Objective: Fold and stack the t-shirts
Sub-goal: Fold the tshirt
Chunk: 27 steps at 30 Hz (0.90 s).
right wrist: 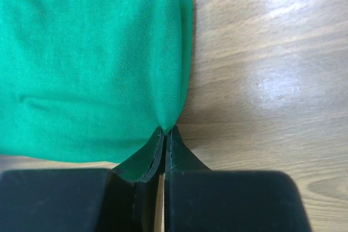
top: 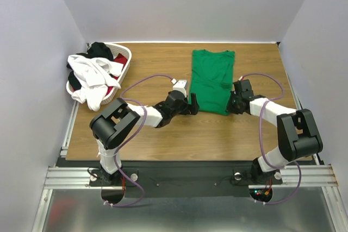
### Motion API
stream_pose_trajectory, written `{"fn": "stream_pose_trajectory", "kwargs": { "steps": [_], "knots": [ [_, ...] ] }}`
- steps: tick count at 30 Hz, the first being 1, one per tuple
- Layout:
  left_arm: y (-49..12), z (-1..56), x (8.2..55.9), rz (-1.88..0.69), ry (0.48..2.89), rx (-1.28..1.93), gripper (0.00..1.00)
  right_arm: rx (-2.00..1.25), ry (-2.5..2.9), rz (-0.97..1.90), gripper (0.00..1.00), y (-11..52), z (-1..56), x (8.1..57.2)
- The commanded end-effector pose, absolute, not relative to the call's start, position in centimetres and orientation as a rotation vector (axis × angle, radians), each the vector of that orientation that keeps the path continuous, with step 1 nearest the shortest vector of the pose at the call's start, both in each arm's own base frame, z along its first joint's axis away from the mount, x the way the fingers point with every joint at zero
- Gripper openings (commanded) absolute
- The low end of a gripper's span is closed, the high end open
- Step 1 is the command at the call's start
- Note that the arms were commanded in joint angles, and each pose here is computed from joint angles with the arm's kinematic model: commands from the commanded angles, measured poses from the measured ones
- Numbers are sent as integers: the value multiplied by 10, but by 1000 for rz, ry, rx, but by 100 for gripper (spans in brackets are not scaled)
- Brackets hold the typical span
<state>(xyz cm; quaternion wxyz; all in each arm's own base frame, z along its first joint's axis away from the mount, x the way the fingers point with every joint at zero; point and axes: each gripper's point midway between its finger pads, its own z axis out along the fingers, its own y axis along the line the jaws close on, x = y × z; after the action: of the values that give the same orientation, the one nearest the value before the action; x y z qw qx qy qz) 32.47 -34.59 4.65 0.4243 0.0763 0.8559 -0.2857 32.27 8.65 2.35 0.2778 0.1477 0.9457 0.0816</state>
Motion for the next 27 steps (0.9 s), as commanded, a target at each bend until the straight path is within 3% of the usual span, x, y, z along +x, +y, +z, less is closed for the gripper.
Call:
{"fn": "stream_pose_trajectory", "kwargs": {
  "steps": [1, 6, 12, 27],
  "knots": [
    [-316, 37, 333, -606, 2183, 105, 94, 382, 2591, 203, 0, 84, 17, 304],
    [-310, 34, 337, -555, 2193, 96, 86, 382, 2587, 200, 0, 83, 18, 303],
    [-307, 26, 338, -508, 2214, 118, 65, 382, 2583, 195, 0, 82, 19, 303],
    [-334, 26, 313, -617, 2236, 247, 63, 381, 2591, 187, 0, 82, 17, 303]
  ]
}}
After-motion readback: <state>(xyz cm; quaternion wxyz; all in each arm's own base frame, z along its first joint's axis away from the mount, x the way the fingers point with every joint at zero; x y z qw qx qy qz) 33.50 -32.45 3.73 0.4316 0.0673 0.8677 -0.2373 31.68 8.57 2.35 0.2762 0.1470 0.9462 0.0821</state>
